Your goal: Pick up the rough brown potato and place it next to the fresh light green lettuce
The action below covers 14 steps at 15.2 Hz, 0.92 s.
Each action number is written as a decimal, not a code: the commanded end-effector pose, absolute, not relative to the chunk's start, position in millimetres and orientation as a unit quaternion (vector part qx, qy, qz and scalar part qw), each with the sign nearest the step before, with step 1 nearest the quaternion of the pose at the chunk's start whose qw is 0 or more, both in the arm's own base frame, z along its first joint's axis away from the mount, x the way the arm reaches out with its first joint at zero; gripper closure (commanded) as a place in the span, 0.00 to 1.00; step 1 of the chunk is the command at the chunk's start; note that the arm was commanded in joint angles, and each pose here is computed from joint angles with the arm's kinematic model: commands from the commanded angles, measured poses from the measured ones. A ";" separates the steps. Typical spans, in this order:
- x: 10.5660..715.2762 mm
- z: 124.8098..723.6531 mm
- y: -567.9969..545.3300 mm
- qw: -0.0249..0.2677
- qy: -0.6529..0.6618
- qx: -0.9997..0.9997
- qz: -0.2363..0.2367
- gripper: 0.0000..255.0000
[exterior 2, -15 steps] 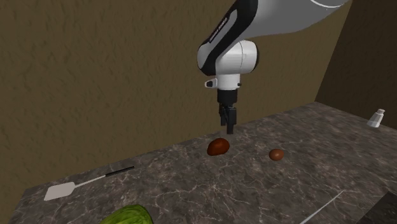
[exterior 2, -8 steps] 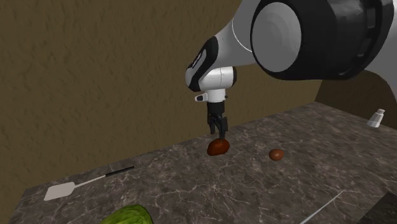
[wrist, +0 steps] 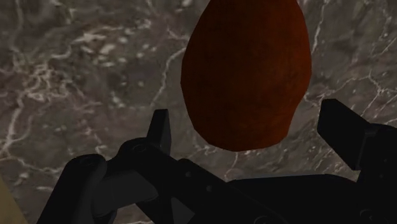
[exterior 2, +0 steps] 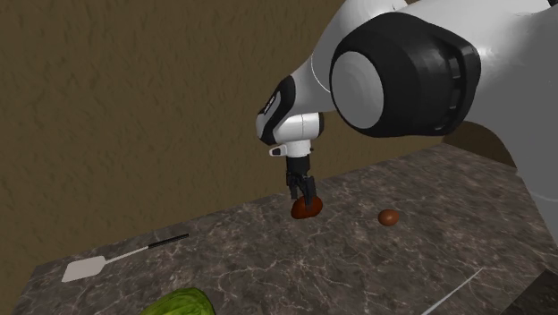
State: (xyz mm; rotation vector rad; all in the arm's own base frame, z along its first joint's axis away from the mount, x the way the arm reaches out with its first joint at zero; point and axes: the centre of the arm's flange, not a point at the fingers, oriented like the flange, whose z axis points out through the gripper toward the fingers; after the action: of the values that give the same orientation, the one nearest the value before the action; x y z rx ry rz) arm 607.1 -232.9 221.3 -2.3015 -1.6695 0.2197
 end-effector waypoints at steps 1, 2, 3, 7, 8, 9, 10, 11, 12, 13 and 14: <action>603.0 208.3 -231.3 0.144 -0.579 -0.799 0.076 0.00; 603.0 208.4 -231.3 0.144 -0.579 -0.799 0.076 0.00; 603.0 208.3 -231.3 0.144 -0.579 -0.799 0.076 0.00; 603.0 208.3 -231.3 0.144 -0.579 -0.799 0.076 0.00; 603.0 208.3 -231.3 0.144 -0.579 -0.799 0.076 0.00; 603.1 208.4 -231.3 0.144 -0.579 -0.799 0.076 0.00; 603.1 208.4 -231.3 0.144 -0.579 -0.799 0.076 1.00; 603.1 208.4 -231.3 0.144 -0.579 -0.799 0.076 1.00; 603.0 208.2 -231.3 0.144 -0.579 -0.799 0.076 1.00; 603.0 208.3 -231.3 0.144 -0.579 -0.799 0.076 1.00; 603.0 208.2 -231.3 0.144 -0.579 -0.799 0.076 1.00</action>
State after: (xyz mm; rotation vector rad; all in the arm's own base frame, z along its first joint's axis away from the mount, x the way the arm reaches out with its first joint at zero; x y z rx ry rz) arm 603.4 -230.8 208.7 -2.3012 -1.6710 0.2185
